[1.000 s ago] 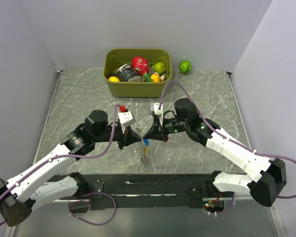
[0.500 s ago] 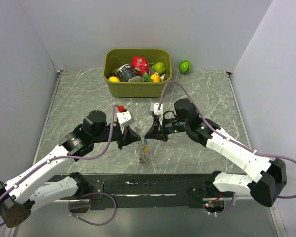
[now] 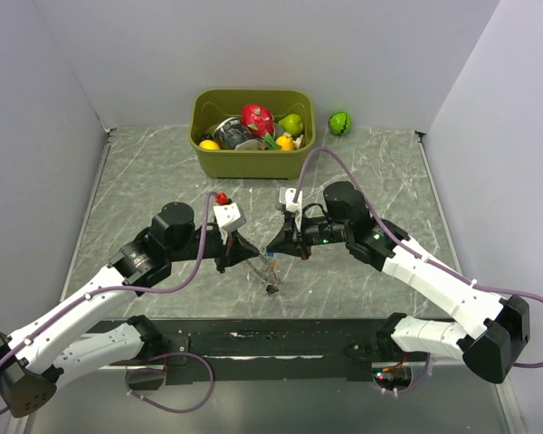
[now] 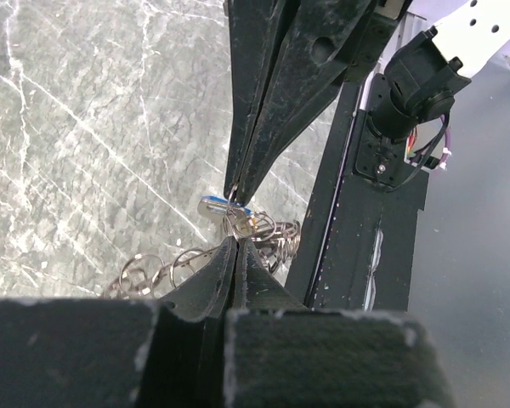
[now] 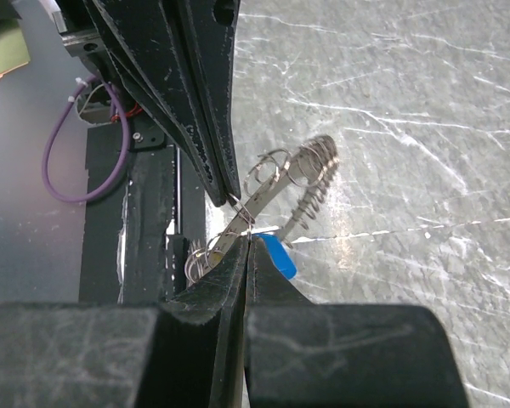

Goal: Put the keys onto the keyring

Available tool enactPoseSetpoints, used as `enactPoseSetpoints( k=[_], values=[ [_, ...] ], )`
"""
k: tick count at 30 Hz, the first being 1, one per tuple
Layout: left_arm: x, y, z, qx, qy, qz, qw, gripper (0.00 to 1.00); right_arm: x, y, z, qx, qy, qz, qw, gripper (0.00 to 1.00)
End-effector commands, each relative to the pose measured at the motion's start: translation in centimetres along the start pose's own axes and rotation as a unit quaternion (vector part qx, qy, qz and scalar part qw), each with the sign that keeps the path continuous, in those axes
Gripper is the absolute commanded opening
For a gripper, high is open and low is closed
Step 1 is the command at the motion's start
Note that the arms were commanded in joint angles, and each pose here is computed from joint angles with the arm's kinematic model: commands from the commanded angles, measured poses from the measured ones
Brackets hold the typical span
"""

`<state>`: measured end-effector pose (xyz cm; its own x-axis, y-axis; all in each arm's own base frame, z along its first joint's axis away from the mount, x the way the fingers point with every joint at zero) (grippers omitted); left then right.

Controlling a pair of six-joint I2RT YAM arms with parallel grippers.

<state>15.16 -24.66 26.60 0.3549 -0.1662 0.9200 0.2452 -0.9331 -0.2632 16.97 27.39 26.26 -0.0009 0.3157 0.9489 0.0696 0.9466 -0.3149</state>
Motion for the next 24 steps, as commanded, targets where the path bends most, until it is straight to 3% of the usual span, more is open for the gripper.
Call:
enactPoseSetpoints(
  k=[1,16,21,22,24],
  values=[
    [3.9,-1.1,-1.9,-0.025,0.039,-0.06,0.997,0.01,0.2,0.2,-0.6,-0.009,-0.012,-0.001,1.0,0.0],
    [4.3,-1.1,-2.4,-0.046,0.047,-0.067,0.996,0.01,-0.4,1.1,-1.1,-0.004,-0.002,0.012,1.0,0.0],
    [4.4,-1.1,-2.6,-0.05,0.049,-0.071,0.995,0.01,0.2,0.4,-1.0,-0.017,-0.013,-0.003,1.0,0.21],
    [4.4,-1.1,-2.6,-0.051,0.05,-0.071,0.995,0.01,0.2,0.3,-0.9,-0.021,-0.015,-0.005,1.0,0.34],
    [4.3,-1.0,-2.6,-0.053,0.049,-0.068,0.995,0.01,0.4,-0.2,-0.9,-0.037,-0.021,-0.011,0.999,0.47]
  ],
)
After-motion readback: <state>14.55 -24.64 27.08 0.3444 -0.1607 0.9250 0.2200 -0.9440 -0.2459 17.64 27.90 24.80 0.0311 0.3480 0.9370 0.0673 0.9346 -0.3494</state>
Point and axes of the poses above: each gripper's point midway between its finger pads, its own y axis out along the fingers, its own z axis along the line the jaws close on, x = y × z, the point moved 3 cm from there along -y, back along the fingers, and after that the axes turned 7 degrees about -y, right-handed, at the moved point
